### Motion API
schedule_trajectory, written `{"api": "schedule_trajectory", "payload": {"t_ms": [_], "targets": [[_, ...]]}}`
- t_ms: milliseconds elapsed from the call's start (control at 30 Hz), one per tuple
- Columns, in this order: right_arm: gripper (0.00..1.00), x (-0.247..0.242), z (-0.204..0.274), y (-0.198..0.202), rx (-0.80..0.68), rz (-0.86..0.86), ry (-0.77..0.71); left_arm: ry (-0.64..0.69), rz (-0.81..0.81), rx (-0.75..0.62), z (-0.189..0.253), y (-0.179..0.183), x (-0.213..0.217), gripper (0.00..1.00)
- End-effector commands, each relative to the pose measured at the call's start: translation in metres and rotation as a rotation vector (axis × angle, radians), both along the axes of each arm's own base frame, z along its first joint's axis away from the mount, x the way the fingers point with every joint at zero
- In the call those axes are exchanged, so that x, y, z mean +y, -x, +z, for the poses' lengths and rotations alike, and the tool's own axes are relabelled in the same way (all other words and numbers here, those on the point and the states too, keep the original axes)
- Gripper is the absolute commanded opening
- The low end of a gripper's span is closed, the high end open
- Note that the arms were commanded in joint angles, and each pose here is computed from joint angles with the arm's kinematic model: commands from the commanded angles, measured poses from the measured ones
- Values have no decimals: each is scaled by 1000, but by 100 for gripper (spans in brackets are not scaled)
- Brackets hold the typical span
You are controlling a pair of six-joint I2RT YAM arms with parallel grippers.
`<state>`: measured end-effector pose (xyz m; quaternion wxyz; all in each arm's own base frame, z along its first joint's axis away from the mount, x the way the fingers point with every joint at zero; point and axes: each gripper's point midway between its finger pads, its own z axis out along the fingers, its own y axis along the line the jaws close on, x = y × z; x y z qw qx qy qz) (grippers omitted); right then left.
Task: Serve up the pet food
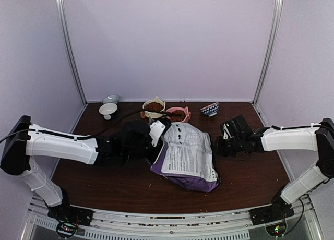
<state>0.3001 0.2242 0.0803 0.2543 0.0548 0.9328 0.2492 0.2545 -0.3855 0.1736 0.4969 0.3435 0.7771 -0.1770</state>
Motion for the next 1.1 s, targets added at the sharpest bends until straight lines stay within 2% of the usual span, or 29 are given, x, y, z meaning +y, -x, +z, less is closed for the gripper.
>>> {"api": "schedule_trajectory", "payload": {"t_ms": [0, 133, 333, 500, 800, 1067], "targets": [[0, 16, 7, 0, -8, 55, -51, -5, -2, 5, 10, -6, -9, 0], [0, 16, 7, -2, -8, 47, -52, -72, -118, 124, -14, 16, -16, 0], [0, 15, 7, -4, -10, 30, -53, -166, -388, 298, -37, 64, -27, 0], [0, 16, 6, -4, -8, 15, -68, -162, -577, 404, -46, 97, -38, 0], [0, 15, 4, -2, -8, 3, -80, -114, -760, 494, -45, 123, -59, 0], [0, 10, 6, -4, -15, -13, -49, -154, -914, 606, -47, 160, -45, 0]]}}
